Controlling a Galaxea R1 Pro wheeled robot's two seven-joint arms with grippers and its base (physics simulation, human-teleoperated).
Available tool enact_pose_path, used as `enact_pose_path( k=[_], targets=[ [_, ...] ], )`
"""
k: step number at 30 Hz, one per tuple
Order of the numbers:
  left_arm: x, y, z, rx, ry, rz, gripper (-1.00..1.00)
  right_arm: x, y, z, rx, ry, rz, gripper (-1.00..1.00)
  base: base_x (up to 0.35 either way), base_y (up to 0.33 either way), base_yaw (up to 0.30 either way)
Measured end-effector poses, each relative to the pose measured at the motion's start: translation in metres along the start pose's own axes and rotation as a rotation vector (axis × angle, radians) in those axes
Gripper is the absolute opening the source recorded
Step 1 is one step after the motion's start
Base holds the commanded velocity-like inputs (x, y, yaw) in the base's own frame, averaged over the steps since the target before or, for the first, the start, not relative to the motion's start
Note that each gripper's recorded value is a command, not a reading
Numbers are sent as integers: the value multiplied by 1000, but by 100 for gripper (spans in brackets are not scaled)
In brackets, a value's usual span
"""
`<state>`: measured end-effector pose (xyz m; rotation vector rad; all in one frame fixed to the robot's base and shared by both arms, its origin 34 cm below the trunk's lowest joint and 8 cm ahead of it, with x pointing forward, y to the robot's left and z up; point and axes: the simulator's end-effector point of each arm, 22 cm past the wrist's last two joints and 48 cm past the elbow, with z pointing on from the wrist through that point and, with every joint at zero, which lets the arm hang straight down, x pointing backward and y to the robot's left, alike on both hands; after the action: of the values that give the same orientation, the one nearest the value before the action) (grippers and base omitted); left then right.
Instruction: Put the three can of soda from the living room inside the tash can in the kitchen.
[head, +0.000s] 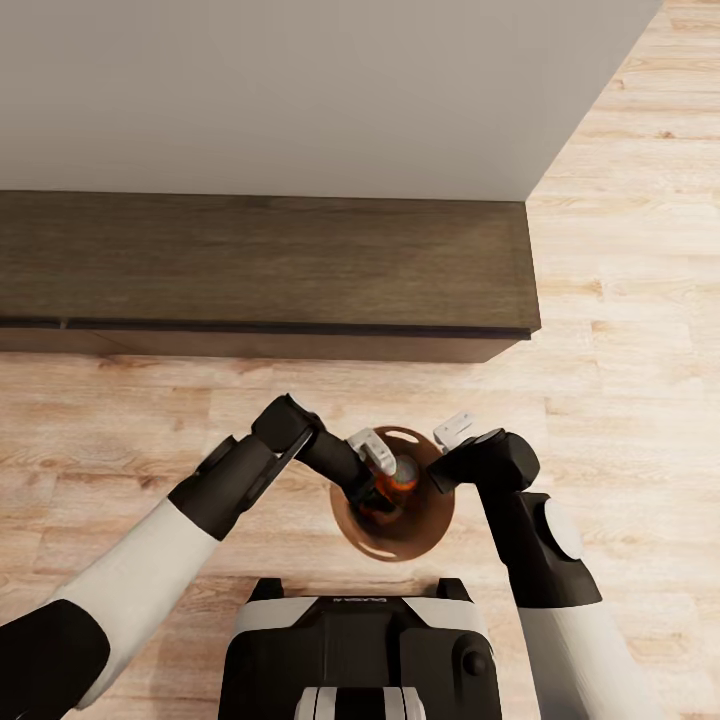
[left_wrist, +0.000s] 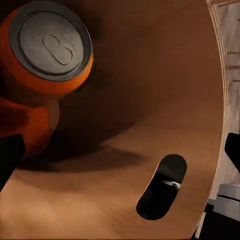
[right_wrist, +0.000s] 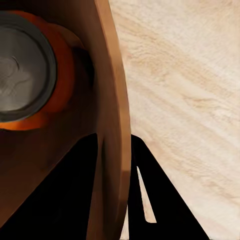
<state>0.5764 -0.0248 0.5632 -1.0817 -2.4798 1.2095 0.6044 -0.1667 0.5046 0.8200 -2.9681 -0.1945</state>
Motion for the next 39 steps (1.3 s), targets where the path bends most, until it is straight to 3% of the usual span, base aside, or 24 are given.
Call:
enact_pose_path(
  k=[2, 6, 8, 10, 11, 15, 18, 19, 21, 24, 25, 27, 30, 31, 33, 34, 36, 39],
  targets=[
    [5, -15, -1, 22, -22, 20, 100, -1, 6, 0, -26, -4, 19, -100, 0, 0, 0],
    [30, -27, -23, 58, -38, 51, 100, 0, 0, 0, -1, 0, 3, -100, 0, 0, 0],
    [37, -22, -37, 66, -50, 40, 100, 0, 1, 0, -7, -1, 7, -100, 0, 0, 0],
    [39, -4, -67, 66, -106, -7, 100, 0, 3, 0, -19, -1, 16, -100, 0, 0, 0],
    [35, 11, -98, 70, -187, -26, 100, 1, 3, 1, -19, 0, 17, -100, 0, 0, 0],
    [32, 32, -152, 85, -346, -71, 100, 2, -1, 1, -6, 3, 10, -100, 0, 0, 0],
    [44, 78, -241, 8, -570, -170, 100, 4, 1, 2, -15, 6, 17, -100, 0, 0, 0],
    [49, 89, -259, -25, -615, -191, 100, 4, 0, 2, -15, 7, 18, -100, 0, 0, 0],
    [55, 100, -274, -63, -651, -205, 100, 5, -2, 2, -11, 8, 18, -100, 0, 0, 0],
    [68, 112, -274, -79, -661, -235, 100, 6, -4, 2, -10, 8, 22, -100, 0, 0, 0],
    [83, 123, -263, -89, -652, -277, 100, 6, -5, 1, -12, 6, 27, -100, 0, 0, 0],
    [103, 134, -248, -110, -632, -310, 100, 10, -13, -1, -13, 6, 57, -100, 0, 0, 0],
    [117, 137, -235, -117, -617, -326, 100, 20, -40, -3, 48, 20, 58, -100, 0, 0, 0],
    [125, 137, -229, -116, -608, -335, 100, 25, -51, -6, 50, 21, 91, -100, 0, 0, 0],
    [128, 136, -226, -116, -605, -340, 100, 32, -67, -9, 78, 24, 93, -100, 0, 0, 0],
    [130, 136, -224, -115, -602, -342, 100, 40, -76, -11, 70, 28, 124, -100, 0, 0, 0],
    [134, 136, -221, -117, -597, -347, 100, 63, -105, -19, 50, 42, 171, -100, 0, 0, 0],
    [135, 136, -219, -119, -594, -349, 100, 102, -158, -40, 80, 91, 196, -100, 0, 0, 0]
  ],
)
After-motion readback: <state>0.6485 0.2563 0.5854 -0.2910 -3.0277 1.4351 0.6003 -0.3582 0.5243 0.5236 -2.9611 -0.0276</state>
